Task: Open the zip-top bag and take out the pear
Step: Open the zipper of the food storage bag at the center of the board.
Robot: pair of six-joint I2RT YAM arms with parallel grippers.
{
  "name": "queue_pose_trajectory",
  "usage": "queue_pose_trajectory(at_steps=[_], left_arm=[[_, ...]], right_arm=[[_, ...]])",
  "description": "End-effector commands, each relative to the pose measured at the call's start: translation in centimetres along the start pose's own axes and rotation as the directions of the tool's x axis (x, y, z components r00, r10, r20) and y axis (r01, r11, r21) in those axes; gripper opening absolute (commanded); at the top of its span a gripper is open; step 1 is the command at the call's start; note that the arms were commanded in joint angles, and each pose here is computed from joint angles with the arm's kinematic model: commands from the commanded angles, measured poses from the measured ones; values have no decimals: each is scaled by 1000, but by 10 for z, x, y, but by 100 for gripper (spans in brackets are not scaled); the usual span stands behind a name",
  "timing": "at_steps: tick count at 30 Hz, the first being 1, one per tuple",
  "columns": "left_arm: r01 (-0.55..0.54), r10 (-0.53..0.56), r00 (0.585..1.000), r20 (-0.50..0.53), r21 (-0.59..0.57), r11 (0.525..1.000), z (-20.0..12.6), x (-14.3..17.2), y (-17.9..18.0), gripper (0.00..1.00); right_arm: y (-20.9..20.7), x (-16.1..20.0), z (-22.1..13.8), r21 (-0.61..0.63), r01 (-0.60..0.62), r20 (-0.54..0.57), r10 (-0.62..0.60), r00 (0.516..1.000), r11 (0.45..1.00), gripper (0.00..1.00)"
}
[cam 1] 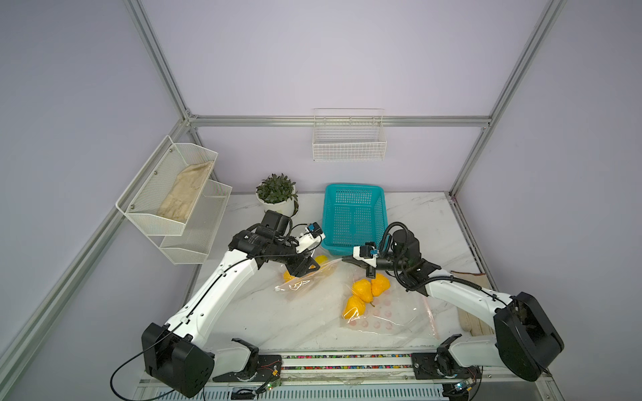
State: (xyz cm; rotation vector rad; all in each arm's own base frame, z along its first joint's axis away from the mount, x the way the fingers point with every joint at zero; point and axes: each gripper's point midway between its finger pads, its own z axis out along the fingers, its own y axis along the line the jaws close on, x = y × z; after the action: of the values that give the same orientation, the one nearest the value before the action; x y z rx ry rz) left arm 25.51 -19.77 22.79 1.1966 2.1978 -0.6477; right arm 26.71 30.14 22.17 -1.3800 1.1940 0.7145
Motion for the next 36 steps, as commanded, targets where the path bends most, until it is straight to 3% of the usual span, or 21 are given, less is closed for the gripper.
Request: queue_pose_trajectory(at_steps=[1, 6, 14, 34, 35, 36], left_arm=[[-18, 18, 1000, 4, 22, 1000, 1, 5, -5, 58], [-6, 6, 999, -40, -16, 1000, 8, 11, 6, 51], [-1, 2, 998, -55, 16, 1000, 15, 15, 4, 44], [24, -16, 995, -97, 80, 997, 34, 22, -2, 11], [33, -25, 995, -99, 79, 996, 35, 21, -1, 6], [40, -32, 994, -101, 80, 996, 36, 20, 0, 0]], right_arm=[[-2, -8, 0, 1, 31, 12, -31, 999, 1000, 0], [-2, -9, 0, 1, 35, 17, -35, 999, 999, 0], [-6, -10, 0, 16, 44, 15, -44, 999, 999, 0], [-28, -9, 1, 116, 38, -8, -37, 999, 992, 0], [-32, -9, 0, 142, 16, -10, -15, 1000, 990, 4], [-39, -9, -1, 178, -22, -9, 24, 1000, 984, 16]])
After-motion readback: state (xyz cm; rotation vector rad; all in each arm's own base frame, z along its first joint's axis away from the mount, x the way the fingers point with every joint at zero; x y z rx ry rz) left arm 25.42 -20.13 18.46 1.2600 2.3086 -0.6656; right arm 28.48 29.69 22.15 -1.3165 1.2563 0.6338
